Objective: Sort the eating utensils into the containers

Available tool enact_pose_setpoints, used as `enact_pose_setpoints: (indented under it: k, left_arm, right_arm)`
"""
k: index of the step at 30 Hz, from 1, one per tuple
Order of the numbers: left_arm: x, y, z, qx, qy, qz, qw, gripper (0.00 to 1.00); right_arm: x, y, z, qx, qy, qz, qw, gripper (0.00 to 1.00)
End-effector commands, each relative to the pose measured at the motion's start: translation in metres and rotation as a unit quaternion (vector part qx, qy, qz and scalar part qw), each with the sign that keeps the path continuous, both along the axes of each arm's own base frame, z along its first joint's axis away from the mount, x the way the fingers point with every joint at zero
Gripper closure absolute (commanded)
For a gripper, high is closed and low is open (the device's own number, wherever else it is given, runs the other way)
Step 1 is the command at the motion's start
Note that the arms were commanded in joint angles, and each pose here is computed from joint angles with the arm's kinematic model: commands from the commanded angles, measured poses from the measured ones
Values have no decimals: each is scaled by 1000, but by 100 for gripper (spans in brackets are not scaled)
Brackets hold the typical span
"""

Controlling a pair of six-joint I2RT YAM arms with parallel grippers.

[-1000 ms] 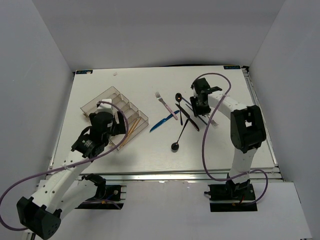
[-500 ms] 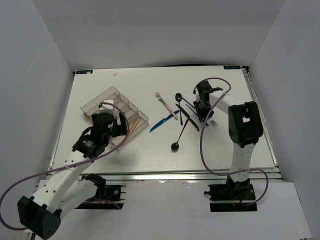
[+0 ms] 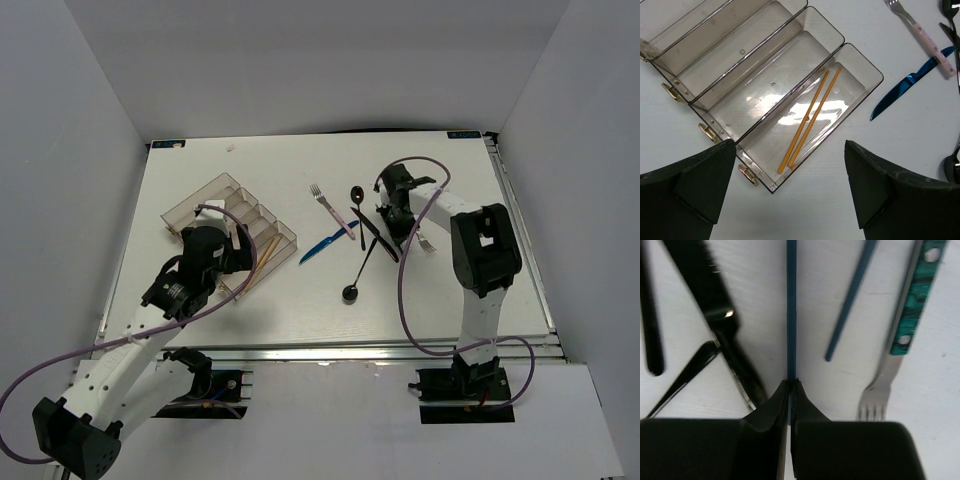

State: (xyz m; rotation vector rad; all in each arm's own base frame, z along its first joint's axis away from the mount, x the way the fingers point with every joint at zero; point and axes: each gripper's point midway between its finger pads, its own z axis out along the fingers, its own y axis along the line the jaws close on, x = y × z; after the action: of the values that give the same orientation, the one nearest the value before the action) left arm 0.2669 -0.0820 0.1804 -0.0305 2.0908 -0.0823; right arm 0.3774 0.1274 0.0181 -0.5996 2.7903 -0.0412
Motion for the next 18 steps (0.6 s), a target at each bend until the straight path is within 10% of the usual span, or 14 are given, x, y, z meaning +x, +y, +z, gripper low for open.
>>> enact_pose_setpoints:
  k: [1,7,13,18]
  left_arm:
    - [1,1,21,-21,-34,8,999,2]
    - [2,-67,70,-197,-76,-102,972,2]
    - [-11,-145,149,-430,-167,-267,846,2]
    - [-8,-165,154,-448,-151,-298,829,2]
  right_arm:
    - [-8,20,25,33,-9,23,999,100]
    - [-17,80,124,231,-83,26,969,100]
    - [-96,168,231,536,-86,124,831,100]
    - [-138,189,265,598,-65,155,784,100]
